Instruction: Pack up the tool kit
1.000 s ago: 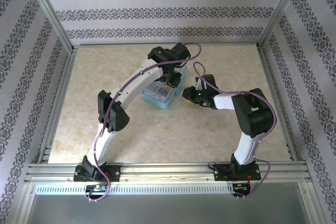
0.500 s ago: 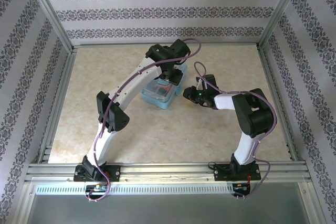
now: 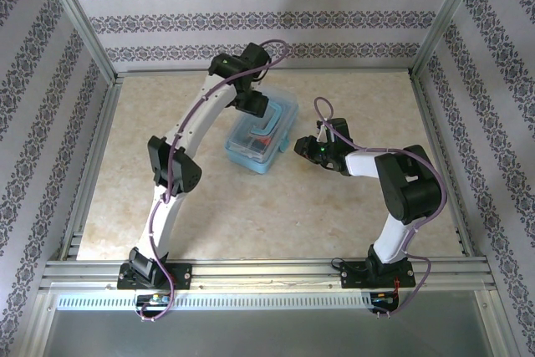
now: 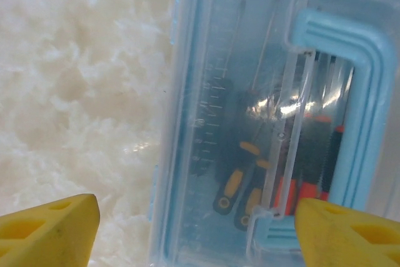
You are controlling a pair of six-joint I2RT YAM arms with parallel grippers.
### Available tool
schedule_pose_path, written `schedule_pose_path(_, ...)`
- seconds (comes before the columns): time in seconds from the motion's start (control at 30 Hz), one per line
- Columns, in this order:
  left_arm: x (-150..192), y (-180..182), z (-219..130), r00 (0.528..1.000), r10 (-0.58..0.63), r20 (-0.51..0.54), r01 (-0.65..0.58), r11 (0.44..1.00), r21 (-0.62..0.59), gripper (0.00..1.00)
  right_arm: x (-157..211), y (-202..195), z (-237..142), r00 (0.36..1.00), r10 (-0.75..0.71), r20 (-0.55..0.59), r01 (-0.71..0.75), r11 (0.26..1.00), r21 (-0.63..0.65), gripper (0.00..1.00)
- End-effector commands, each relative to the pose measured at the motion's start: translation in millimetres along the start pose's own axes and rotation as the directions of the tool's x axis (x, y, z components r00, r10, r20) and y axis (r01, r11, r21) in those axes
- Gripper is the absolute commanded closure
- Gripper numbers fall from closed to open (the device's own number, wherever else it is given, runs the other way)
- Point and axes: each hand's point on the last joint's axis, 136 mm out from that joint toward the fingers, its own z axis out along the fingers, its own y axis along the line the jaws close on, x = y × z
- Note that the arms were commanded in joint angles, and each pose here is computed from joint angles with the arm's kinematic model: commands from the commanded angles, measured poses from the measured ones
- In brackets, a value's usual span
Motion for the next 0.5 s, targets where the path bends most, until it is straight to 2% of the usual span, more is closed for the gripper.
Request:
schedule_pose_path(0.0,15.5,-14.2,13.7,0.995,0.052,-0.080,-0.047,0.997,0.061,0.16,-8.4,3.8,-7.1,0.999,-0.004,0.037,0.004,1.000,-0.011,0.70)
schedule_pose_path(0.47,20.5,4.8,41.6,0.994,0.022,-0.111,-0.021,1.000,0.012,0.18,-8.3,4.7,-6.7,0.999,-0.005,0.032,0.005,1.000,-0.017,0.69)
